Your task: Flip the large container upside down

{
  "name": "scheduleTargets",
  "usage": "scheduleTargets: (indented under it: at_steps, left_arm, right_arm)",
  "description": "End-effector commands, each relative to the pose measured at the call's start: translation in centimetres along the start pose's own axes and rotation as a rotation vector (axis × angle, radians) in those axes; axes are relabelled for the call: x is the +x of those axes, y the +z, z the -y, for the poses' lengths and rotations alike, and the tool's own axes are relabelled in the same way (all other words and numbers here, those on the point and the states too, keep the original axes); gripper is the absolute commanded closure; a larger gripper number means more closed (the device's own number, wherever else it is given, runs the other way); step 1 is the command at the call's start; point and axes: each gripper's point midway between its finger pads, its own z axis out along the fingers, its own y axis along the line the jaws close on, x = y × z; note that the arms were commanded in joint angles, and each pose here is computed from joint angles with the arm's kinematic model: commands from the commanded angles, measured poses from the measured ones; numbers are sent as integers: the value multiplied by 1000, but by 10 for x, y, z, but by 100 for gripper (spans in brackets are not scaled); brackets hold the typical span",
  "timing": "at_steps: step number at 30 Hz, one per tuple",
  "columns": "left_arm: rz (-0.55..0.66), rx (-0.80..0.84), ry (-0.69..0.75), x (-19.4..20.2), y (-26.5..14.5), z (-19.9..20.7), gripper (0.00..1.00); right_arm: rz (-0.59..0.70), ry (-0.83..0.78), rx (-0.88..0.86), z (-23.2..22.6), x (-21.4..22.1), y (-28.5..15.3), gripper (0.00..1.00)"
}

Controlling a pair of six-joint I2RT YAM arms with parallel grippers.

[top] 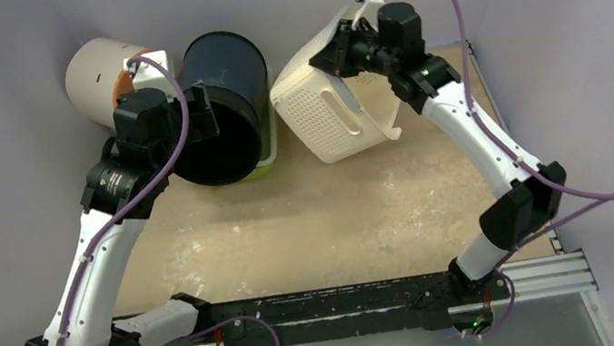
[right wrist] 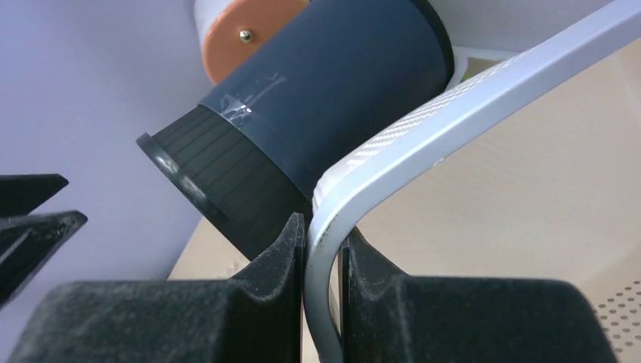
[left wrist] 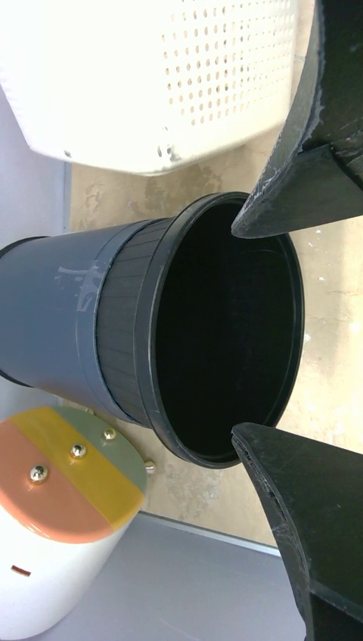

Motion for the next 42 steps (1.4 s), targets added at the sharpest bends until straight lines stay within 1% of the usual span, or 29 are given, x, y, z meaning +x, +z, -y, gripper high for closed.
scheduleTargets:
  at_steps: [1,5,11,14,16,20,24,29,35,38,42]
  left_arm:
    - [79,3,-64,-26,-16,-5,7]
    - [71,12,-67,-23,-15,-3,7]
    - [63,22,-65,-20,-14,-1,7]
    - [59,27,-63,-18,-13,0,7]
    - [53,27,-61,-15,-11,1,7]
    - [42,33,-59,-7,-8,2,7]
    - [23,39,-52,1,-4,4,7]
    - [9,45,-47,7,3,8,7]
    - [-11,46,-32,14,10,11,7]
    - [-21,42,-22,17,14,11,7]
    - [-33,35,-6,20,18,12,7]
  right_arm:
    - [314,-66,-259,-32,-58,-53,100]
    - [301,-13,-200,15,-15,-56,100]
    - [242,38,-127,47,33,-64,100]
    - [208,73,-67,63,58,-68,100]
    - [173,100,-14,78,81,-71,100]
    - [142,141,92,101,114,-84,100]
    - [105,174,148,116,143,-94,100]
    - [66,252,200,133,180,-101,100]
    - [3,350,159,145,227,-89,100]
    - [8,363,127,149,231,-75,100]
    - [3,326,92,156,218,-44,100]
